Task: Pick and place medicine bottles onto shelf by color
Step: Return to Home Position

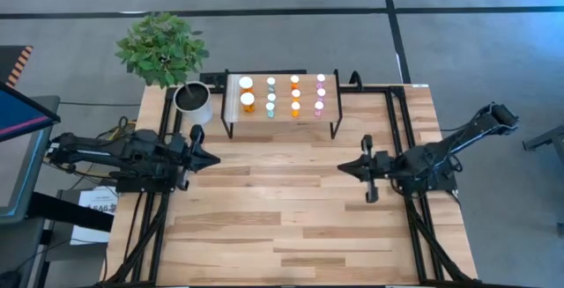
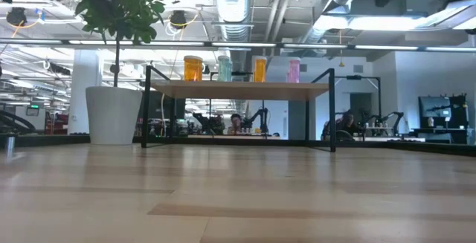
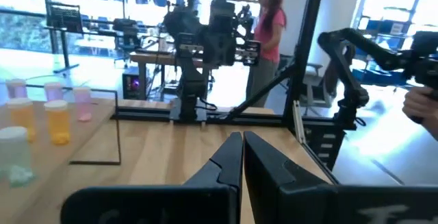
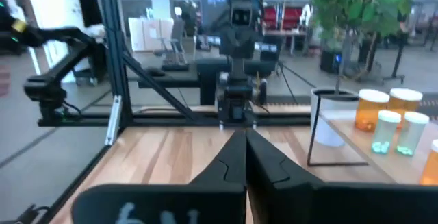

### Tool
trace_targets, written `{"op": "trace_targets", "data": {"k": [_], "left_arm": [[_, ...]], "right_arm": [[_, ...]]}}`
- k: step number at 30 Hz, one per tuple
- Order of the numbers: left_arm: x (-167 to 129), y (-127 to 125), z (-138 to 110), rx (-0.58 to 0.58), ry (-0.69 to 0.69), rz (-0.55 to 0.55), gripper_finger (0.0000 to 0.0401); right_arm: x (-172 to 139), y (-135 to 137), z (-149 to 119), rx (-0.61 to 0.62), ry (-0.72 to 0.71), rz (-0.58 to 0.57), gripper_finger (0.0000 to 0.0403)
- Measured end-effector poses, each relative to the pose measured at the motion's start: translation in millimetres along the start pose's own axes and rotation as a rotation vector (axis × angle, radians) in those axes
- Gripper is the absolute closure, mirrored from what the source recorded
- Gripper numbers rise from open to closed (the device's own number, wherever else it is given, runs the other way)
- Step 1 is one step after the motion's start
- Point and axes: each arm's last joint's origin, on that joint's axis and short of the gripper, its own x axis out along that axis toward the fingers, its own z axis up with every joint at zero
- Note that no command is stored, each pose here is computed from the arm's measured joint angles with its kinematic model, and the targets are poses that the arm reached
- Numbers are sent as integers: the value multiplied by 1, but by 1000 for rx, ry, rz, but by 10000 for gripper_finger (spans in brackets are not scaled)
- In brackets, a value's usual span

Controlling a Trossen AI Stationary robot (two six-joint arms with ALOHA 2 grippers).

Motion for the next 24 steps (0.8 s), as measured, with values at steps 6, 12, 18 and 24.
{"op": "trace_targets", "data": {"k": [6, 12, 18, 24], "left_arm": [[4, 1, -18, 10, -24, -36, 401], [5, 2, -28, -10, -47, -56, 401], [-5, 0, -23, -1, -96, -91, 401], [-29, 1, -21, 53, -164, -41, 401]], "right_arm": [[-23, -6, -14, -43, -81, 34, 398], [-41, -14, -36, -34, -141, 42, 398], [-58, -21, -59, -1, -196, 59, 398], [-69, -25, -68, 9, -213, 82, 400]]}}
